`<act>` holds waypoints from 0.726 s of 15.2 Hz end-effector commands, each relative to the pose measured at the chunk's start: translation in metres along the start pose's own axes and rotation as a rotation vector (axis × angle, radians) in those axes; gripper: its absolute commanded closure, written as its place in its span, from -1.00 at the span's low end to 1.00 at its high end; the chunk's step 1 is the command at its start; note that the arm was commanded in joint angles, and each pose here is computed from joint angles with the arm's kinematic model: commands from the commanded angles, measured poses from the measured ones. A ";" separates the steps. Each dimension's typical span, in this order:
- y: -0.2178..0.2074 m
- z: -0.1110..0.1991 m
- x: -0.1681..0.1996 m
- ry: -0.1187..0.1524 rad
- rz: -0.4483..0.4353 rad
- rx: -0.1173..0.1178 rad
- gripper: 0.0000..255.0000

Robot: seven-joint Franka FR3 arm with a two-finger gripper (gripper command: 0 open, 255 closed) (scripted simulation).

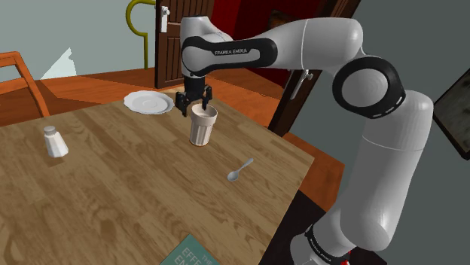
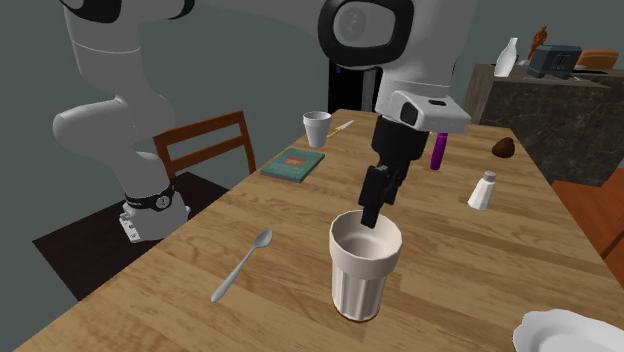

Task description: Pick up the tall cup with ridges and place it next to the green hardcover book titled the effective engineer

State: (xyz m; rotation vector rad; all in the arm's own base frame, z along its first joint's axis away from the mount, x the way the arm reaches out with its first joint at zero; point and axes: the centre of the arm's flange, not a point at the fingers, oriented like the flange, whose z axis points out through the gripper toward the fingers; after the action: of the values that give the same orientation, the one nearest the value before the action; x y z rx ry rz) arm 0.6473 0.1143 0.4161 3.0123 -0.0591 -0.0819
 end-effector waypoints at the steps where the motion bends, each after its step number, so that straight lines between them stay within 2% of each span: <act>1: -0.001 0.011 0.001 0.001 0.000 -0.001 -1.00; 5: -0.001 0.035 0.001 0.001 0.000 -0.001 -1.00; 11: -0.001 0.035 0.001 0.001 0.000 -0.001 -1.00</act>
State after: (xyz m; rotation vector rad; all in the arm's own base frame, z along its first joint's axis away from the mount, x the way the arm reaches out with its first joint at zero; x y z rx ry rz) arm 0.6467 0.1104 0.3812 3.0108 -0.0583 -0.0808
